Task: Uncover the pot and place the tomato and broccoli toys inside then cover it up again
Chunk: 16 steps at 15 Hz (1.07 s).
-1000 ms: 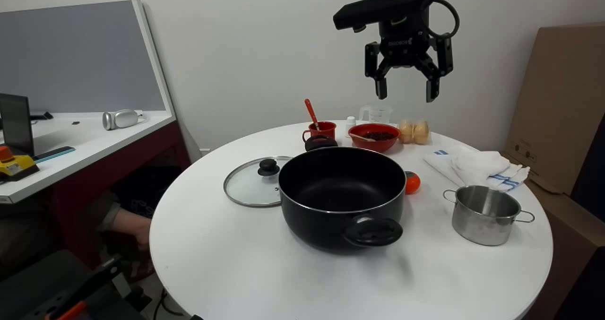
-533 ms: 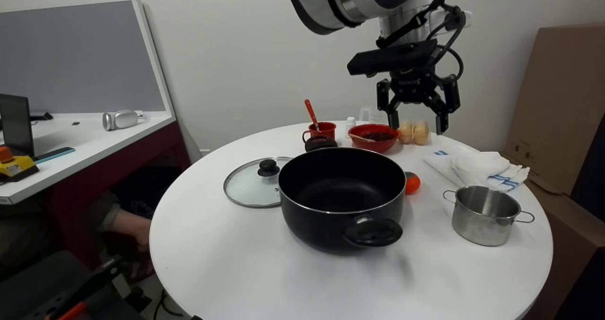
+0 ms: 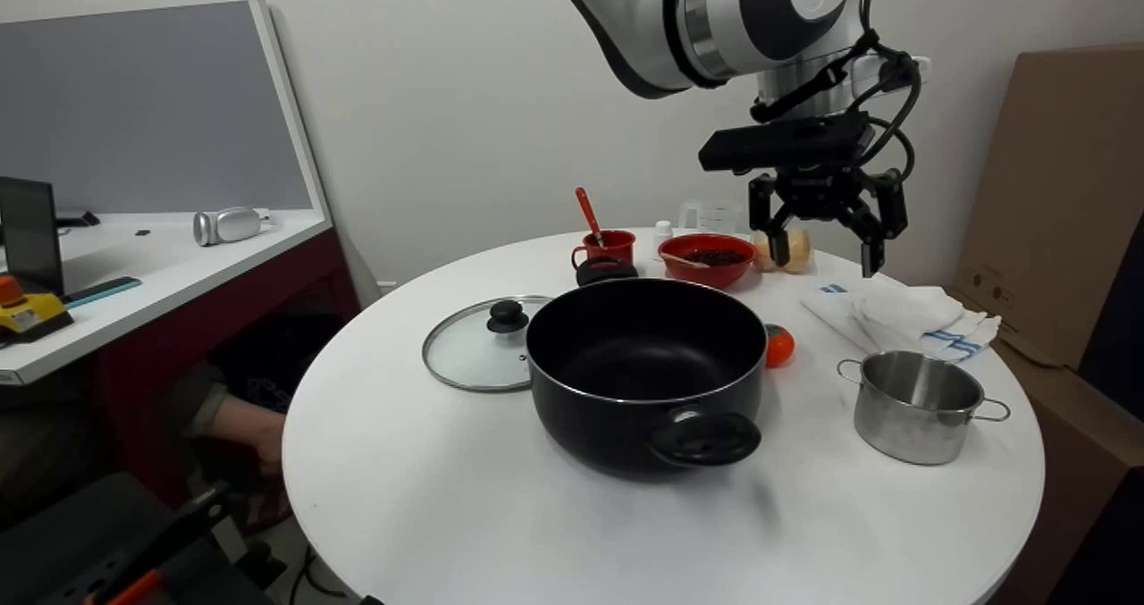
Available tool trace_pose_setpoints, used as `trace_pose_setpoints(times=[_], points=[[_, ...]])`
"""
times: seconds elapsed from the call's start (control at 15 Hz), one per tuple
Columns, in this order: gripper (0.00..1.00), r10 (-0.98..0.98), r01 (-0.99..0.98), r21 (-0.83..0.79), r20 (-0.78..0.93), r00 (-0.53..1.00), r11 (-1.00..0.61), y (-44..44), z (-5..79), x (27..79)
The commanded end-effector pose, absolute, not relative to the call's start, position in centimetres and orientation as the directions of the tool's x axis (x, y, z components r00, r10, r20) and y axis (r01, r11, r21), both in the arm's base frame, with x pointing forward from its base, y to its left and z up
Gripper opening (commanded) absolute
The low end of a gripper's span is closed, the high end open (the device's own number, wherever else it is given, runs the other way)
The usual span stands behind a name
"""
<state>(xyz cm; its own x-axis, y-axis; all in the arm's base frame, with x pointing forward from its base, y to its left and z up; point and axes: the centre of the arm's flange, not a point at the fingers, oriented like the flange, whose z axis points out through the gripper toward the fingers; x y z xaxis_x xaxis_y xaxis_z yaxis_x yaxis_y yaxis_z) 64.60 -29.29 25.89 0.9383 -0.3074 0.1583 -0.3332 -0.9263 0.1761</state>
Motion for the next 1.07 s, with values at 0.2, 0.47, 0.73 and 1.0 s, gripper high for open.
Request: trace_pose_setpoints(times=[0.2,0.47,0.73,1.0], points=[[1.00,-0.268,-0.279,0.101,0.110,0.957,-0.955,-29.1,24.3,67.9],[1.00,-0.223,-0.228,0.052,0.084,0.971,-0.972,-27.4,23.4,69.1],[1.00,-0.226,-0.227,0.037,0.040,0.973,-0.973,-27.3,21.7,69.2],[1.00,-0.232,-0.231,0.051,-0.006,0.973,-0.972,-27.4,19.3,68.4]])
